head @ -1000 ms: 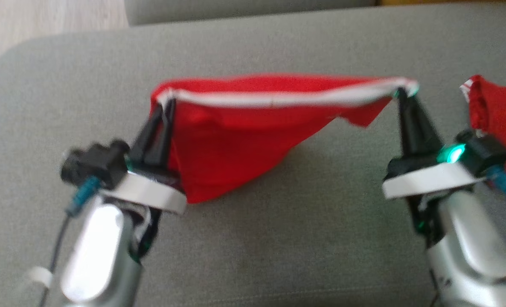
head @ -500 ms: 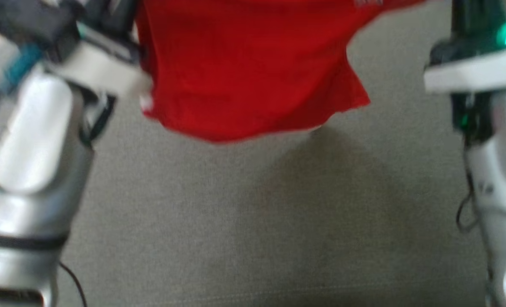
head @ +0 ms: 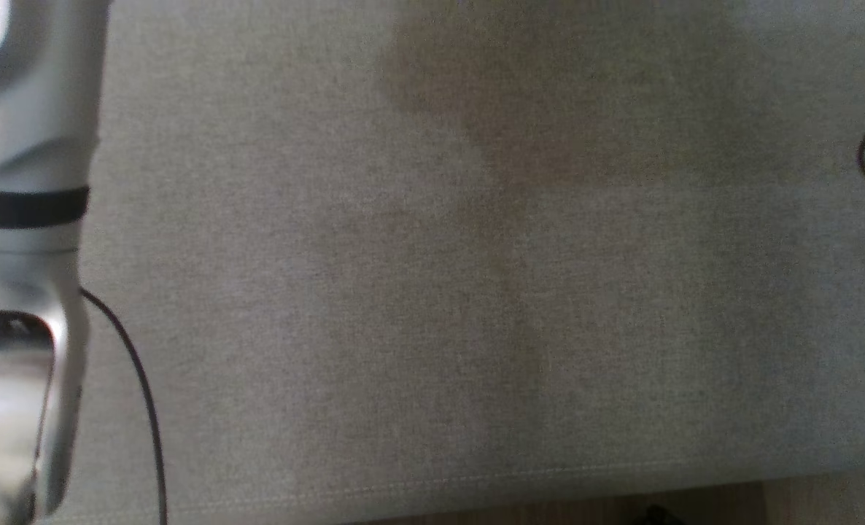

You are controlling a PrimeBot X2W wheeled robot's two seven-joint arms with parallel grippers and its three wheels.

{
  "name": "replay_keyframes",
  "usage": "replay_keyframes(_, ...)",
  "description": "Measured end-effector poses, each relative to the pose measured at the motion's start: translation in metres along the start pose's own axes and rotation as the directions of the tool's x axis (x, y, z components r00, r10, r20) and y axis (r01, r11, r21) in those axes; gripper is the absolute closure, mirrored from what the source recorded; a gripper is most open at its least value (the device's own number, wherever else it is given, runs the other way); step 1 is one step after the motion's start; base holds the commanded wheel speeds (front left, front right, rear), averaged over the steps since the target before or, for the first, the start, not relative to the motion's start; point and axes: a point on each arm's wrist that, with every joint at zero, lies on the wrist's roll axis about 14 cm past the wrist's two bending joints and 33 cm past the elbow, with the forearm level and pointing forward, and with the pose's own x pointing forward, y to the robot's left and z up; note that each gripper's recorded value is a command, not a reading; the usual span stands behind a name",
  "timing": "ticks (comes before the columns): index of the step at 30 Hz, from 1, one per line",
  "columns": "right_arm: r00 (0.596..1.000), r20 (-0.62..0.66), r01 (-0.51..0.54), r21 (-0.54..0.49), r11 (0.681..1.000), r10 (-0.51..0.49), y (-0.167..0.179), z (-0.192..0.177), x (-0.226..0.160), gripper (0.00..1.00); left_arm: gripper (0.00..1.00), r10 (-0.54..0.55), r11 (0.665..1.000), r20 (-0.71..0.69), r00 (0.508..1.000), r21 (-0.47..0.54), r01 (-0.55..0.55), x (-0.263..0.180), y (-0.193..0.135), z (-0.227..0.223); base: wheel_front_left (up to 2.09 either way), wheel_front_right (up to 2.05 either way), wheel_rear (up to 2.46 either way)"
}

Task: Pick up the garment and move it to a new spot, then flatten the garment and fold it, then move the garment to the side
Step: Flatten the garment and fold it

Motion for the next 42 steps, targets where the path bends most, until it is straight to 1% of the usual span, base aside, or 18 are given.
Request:
replay_keyframes(2,0.998,-0.069,-0.007,0.017,1.0,0.008,0.007,-0.029,-0.011,1.0,1.0,0.008,0.999,-0.067,0.998,-0.052,-0.012,-0.01,-0.004,-0.031,0.0,0.0,0.0)
replay_keyframes(4,0.989,-0.147,0.006,0.063,0.998,0.003,0.012,-0.059,-0.034,1.0,1.0,0.017,0.992,-0.158,0.987,-0.121,-0.037,-0.034,-0.014,-0.068,0.0,0.0,0.0)
replay_keyframes(8,0.95,-0.311,0.012,0.113,0.994,0.024,0.024,-0.114,-0.092,1.0,1.0,-0.001,0.962,-0.355,0.935,-0.256,-0.096,-0.099,-0.05,-0.135,0.0,0.0,0.0)
replay_keyframes(10,0.924,-0.381,0.032,0.149,0.988,0.027,0.03,-0.133,-0.125,1.0,1.0,-0.007,0.936,-0.437,0.899,-0.318,-0.147,-0.134,-0.067,-0.158,0.0,0.0,0.0)
replay_keyframes(11,0.924,-0.381,0.032,0.149,0.988,0.027,0.03,-0.133,-0.125,1.0,1.0,-0.007,0.936,-0.437,0.899,-0.318,-0.147,-0.134,-0.067,-0.158,0.0,0.0,0.0)
replay_keyframes(15,0.866,-0.498,0.068,0.203,0.977,0.043,0.042,-0.157,-0.192,1.0,1.0,-0.014,0.896,-0.566,0.824,-0.373,-0.241,-0.2,-0.094,-0.184,0.0,0.0,0.0)
replay_keyframes(18,0.832,-0.553,0.096,0.235,0.967,0.051,0.05,-0.162,-0.234,1.0,1.0,-0.017,0.871,-0.628,0.778,-0.391,-0.297,-0.239,-0.109,-0.189,0.0,0.0,0.0)
replay_keyframes(20,0.82,-0.57,0.11,0.256,0.96,0.058,0.056,-0.159,-0.253,1.0,1.0,-0.013,0.862,-0.649,0.76,-0.393,-0.321,-0.257,-0.114,-0.188,0.0,0.0,0.0)
replay_keyframes(24,0.806,-0.589,0.145,0.297,0.944,0.062,0.067,-0.15,-0.283,1.0,1.0,0.011,0.851,-0.661,0.75,-0.388,-0.354,-0.276,-0.116,-0.177,0.0,0.0,0.0)
replay_keyframes(29,0.781,-0.622,0.181,0.314,0.932,0.058,0.074,-0.141,-0.322,1.0,1.0,0.019,0.847,-0.683,0.73,-0.377,-0.375,-0.305,-0.123,-0.163,0.0,0.0,0.0)
replay_keyframes(35,0.768,-0.636,0.192,0.341,0.92,0.076,0.089,-0.129,-0.355,1.0,1.0,0.029,0.843,-0.694,0.72,-0.37,-0.391,-0.334,-0.128,-0.144,0.0,0.0,0.0)
replay_keyframes(39,0.757,-0.644,0.177,0.365,0.914,0.11,0.104,-0.123,-0.376,1.0,1.0,0.048,0.834,-0.698,0.714,-0.365,-0.413,-0.352,-0.128,-0.133,0.0,0.0,0.0)
replay_keyframes(42,0.759,-0.639,0.171,0.38,0.909,0.125,0.111,-0.116,-0.387,1.0,1.0,0.065,0.824,-0.703,0.708,-0.362,-0.436,-0.366,-0.128,-0.126,0.0,0.0,0.0)
